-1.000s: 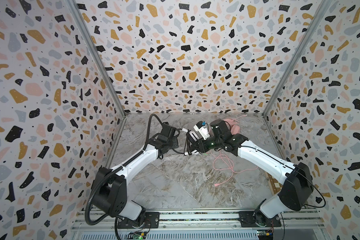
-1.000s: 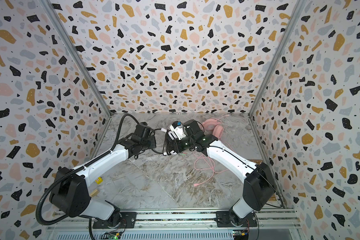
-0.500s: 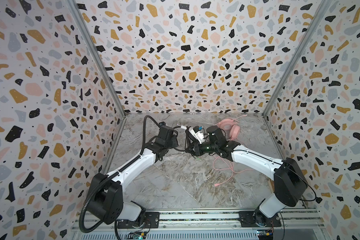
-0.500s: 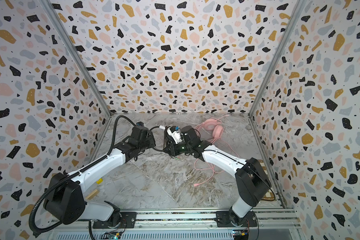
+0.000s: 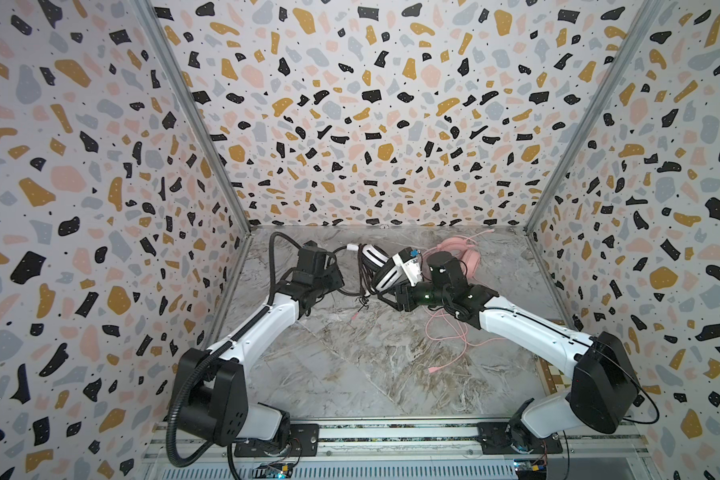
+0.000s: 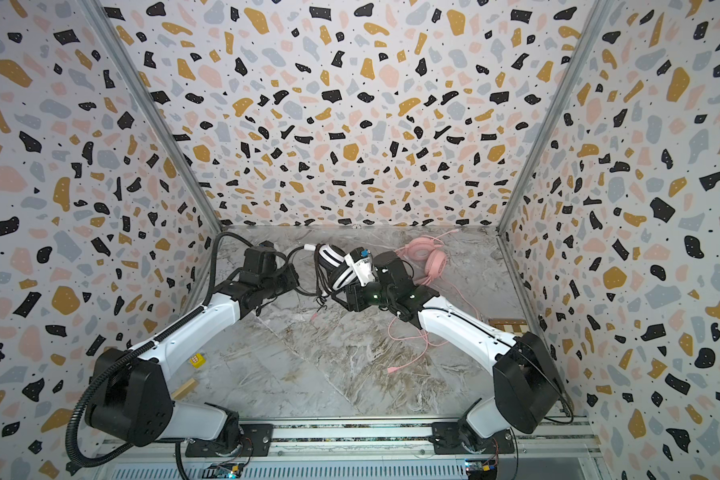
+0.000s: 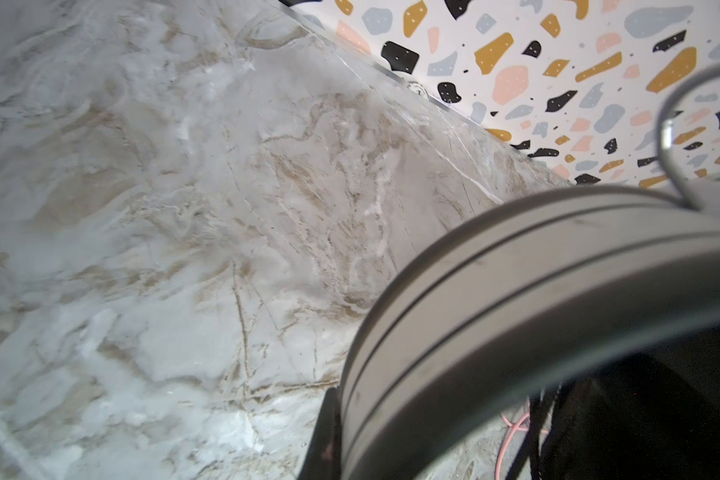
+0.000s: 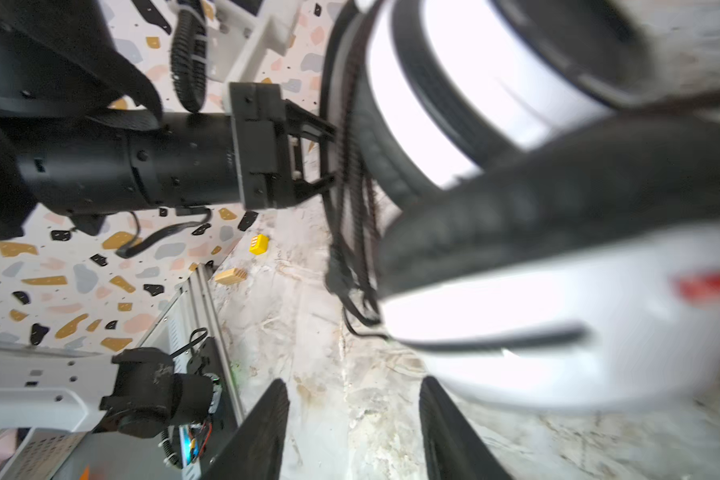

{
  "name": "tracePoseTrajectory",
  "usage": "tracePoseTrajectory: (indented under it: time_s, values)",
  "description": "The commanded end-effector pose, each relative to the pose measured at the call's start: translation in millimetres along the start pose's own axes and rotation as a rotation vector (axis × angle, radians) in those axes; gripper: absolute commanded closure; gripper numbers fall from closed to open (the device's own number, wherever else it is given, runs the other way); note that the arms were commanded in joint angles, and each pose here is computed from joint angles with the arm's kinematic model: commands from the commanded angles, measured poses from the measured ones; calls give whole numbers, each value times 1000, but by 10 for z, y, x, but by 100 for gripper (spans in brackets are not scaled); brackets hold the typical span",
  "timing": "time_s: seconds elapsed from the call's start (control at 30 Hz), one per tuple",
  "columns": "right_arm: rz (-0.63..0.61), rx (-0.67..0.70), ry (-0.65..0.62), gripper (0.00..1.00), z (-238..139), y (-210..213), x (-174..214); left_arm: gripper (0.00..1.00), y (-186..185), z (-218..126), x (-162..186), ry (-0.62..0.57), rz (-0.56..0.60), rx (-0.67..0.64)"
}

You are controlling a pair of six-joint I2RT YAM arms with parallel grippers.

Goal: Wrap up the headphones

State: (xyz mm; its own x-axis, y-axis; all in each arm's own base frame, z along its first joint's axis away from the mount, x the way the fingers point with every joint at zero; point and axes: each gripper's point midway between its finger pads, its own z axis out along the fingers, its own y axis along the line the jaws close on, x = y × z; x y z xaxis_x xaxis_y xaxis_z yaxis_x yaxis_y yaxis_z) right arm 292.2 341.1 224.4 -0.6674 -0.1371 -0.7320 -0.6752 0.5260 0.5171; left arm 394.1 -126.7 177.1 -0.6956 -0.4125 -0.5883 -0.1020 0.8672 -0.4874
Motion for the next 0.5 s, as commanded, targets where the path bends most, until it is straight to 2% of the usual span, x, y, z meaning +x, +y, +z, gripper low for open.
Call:
tracePoseTrajectory:
  time_s: [0.0, 0.17, 0.3, 0.47]
  values:
    - [4, 39, -5, 46, -80, -121, 41, 100, -247, -165, -378, -82, 19, 99]
    - [5, 30, -6, 47, -95, -143, 86, 100, 39, -38, -439, -47, 1, 13]
    - [18, 33, -9, 47, -131, -217, 155, 100, 282, 71, -507, -20, -8, -104]
    - [36, 36, -15, 47, -184, -295, 210, 100, 477, 182, -645, -36, -54, -227]
